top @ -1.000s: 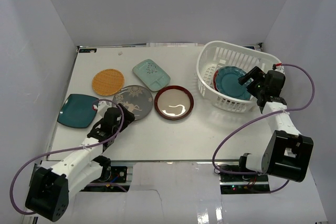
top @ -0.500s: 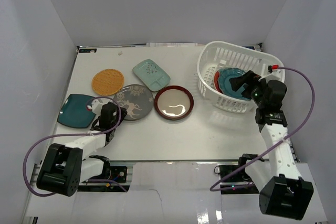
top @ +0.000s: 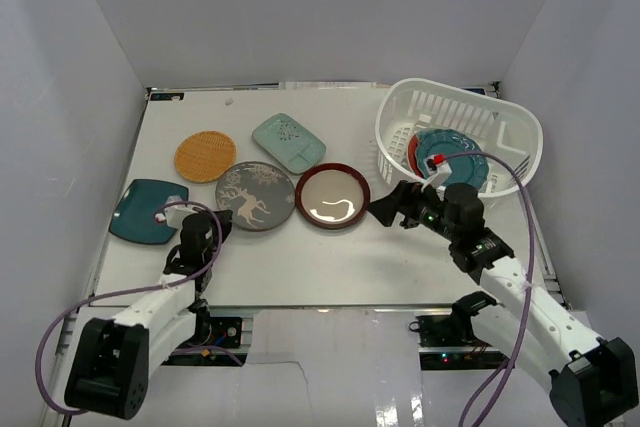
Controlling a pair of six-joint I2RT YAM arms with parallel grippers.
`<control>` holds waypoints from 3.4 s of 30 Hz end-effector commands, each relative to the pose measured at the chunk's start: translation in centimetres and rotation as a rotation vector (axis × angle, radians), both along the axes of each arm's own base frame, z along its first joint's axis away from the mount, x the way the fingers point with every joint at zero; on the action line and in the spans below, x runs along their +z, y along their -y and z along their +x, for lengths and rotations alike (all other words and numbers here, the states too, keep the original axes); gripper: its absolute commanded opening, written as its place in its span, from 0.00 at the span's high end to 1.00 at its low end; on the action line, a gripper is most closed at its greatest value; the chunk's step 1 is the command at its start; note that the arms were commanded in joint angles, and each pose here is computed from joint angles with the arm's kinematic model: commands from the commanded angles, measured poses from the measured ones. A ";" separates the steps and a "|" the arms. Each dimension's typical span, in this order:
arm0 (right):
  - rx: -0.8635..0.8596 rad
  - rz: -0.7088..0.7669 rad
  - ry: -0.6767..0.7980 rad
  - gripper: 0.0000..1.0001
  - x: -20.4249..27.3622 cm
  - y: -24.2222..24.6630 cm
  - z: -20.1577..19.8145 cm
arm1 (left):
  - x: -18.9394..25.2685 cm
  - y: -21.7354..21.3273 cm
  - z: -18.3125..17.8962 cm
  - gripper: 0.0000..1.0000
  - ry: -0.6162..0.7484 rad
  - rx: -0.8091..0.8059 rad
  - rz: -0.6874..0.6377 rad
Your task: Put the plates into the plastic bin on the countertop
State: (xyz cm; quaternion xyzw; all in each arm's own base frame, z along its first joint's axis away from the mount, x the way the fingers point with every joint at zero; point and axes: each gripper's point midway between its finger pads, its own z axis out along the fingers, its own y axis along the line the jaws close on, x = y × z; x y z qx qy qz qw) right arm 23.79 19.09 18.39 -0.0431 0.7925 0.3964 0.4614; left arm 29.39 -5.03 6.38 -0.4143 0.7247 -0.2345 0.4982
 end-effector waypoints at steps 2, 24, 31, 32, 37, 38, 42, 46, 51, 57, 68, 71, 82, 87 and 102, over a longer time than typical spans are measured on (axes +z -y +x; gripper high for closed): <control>0.081 0.009 0.002 0.05 -0.2 -3.9 -1.1 | 1.4 0.6 -1.5 1.00 0.017 -0.079 0.044; 0.331 0.068 -0.078 0.10 -0.5 -16.5 2.0 | 19.4 6.1 -6.4 1.00 0.421 -0.448 -0.039; 0.351 0.202 -0.074 0.29 1.5 -16.1 2.6 | 22.0 8.4 -7.4 1.00 0.489 -0.589 -0.086; 0.346 0.217 -0.077 0.48 1.8 -15.9 2.8 | 22.2 8.7 -7.6 0.97 0.494 -0.602 -0.091; 0.294 0.288 -0.005 0.92 5.8 -13.2 3.8 | 21.8 9.5 -7.3 0.62 0.461 -0.656 -0.081; 0.269 0.304 0.014 0.92 6.8 -11.8 4.7 | 21.8 9.8 -7.2 0.60 0.458 -0.670 -0.082; 0.187 0.364 0.084 0.92 10.9 -7.2 6.5 | 21.6 10.9 -6.8 0.48 0.454 -0.730 -0.117; 0.004 0.381 0.131 0.92 13.6 0.4 9.4 | 21.2 11.9 -5.8 0.35 0.422 -0.778 -0.126; -0.229 0.383 0.151 0.92 14.1 10.0 11.5 | 16.4 13.0 -3.3 0.30 0.240 -0.817 -0.134; -0.633 0.177 0.112 0.92 9.5 20.0 14.0 | 9.7 14.7 -1.2 0.22 0.062 -0.853 -0.135; -0.798 -0.011 -0.023 0.92 2.9 24.8 16.9 | 2.1 17.4 1.7 0.20 -0.120 -0.855 -0.058; -0.818 -0.031 -0.060 0.75 1.1 25.1 16.4 | 0.1 17.8 2.5 0.20 -0.167 -0.849 -0.037; -0.825 -0.064 -0.086 0.05 0.1 24.8 14.4 | -3.8 18.6 5.2 0.31 -0.220 -0.780 0.108; -0.841 -0.148 -0.062 0.10 2.1 25.7 14.3 | -5.0 18.7 5.9 0.39 -0.243 -0.763 0.166; -0.726 -0.194 -0.051 0.09 1.2 22.7 13.8 | -6.0 16.4 4.8 1.00 -0.270 -0.694 0.236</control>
